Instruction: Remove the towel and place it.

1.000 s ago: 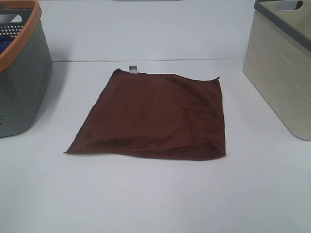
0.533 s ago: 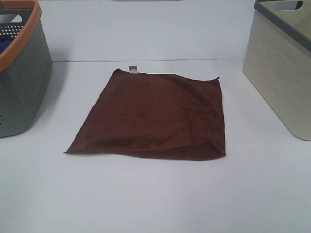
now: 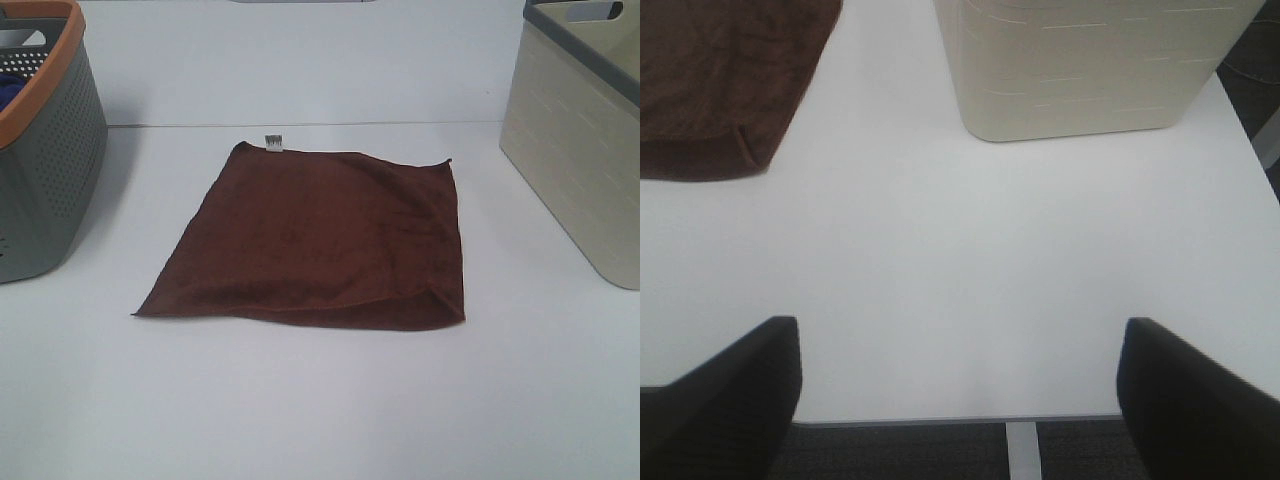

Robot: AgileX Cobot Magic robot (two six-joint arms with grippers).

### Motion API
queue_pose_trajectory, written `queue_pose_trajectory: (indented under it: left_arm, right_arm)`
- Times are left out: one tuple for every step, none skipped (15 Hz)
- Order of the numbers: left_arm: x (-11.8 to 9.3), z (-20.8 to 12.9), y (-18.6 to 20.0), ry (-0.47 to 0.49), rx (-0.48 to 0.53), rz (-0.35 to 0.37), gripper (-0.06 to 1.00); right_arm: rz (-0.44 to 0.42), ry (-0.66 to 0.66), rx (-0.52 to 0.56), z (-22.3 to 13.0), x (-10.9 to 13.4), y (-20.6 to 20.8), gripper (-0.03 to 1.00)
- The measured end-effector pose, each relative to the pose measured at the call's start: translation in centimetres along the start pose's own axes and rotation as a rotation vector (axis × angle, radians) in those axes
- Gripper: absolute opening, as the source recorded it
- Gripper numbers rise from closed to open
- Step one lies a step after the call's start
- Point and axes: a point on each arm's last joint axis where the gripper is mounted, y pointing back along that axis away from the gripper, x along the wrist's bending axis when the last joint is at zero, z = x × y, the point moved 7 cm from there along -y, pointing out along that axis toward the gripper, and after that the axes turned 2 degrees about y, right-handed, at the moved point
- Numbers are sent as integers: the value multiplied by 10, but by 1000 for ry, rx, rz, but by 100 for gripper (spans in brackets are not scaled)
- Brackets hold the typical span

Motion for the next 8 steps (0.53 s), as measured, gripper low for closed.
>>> queue_pose_trajectory:
  left_arm:
    - [0,0,0,0,0,0,99]
    - [0,0,0,0,0,0,99]
    - [0,0,0,0,0,0,99]
    - [0,0,0,0,-1,0,99]
    - [0,0,0,0,-1,0,99]
    - [0,0,0,0,-1,0,99]
    - [0,0,0,0,-1,0,99]
    - [0,0,0,0,-1,0,99]
  right_arm:
    - [3,1,0,0,0,0,76]
    - [5,3,0,0,0,0,76]
    - [5,3,0,0,0,0,76]
    - [5,3,0,0,0,0,76]
    - [5,3,0,0,0,0,76]
    - [5,3,0,0,0,0,76]
    - [5,3,0,0,0,0,76]
    - [5,3,0,0,0,0,76]
